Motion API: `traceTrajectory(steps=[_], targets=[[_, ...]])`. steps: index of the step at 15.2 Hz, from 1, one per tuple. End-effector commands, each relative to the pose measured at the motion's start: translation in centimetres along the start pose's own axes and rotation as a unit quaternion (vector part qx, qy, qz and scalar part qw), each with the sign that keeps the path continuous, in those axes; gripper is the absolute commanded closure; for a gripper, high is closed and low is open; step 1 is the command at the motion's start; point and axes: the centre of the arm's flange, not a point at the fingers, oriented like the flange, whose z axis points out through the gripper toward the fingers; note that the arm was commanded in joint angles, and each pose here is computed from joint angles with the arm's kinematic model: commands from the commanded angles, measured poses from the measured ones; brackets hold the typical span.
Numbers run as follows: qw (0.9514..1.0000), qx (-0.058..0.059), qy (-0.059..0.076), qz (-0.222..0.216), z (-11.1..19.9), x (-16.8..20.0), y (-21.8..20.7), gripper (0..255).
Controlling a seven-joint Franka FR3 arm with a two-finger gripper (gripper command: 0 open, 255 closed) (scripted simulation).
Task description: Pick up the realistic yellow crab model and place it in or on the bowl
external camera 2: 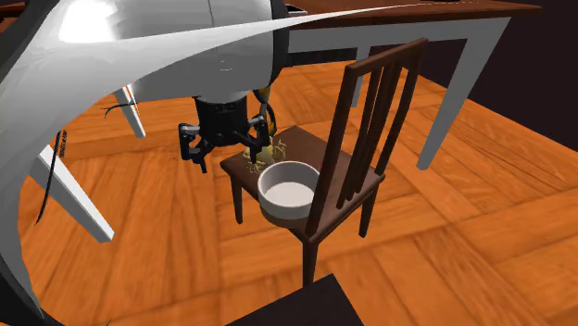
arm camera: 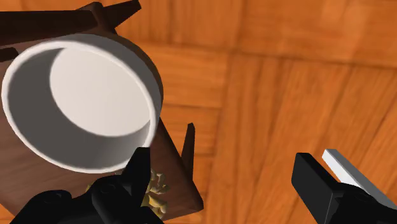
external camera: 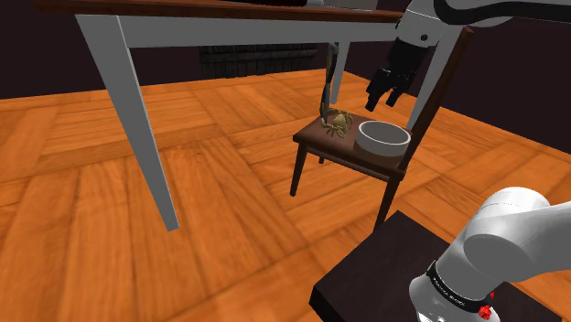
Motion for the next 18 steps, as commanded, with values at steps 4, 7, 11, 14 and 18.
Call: traceTrajectory(steps=[4,7,11,14,18], targets=[[0.9997,-0.016,-0.015,-0.012,2.3,3.6,0.4,0],[0.9987,-0.033,-0.030,-0.024,4.6,7.1,0.8,0],[0.9964,-0.054,-0.051,-0.040,7.9,11.7,1.3,0],[0.9940,-0.070,-0.066,-0.052,10.5,15.1,1.7,0],[0.9897,-0.092,-0.086,-0.068,14.0,19.5,2.2,0]])
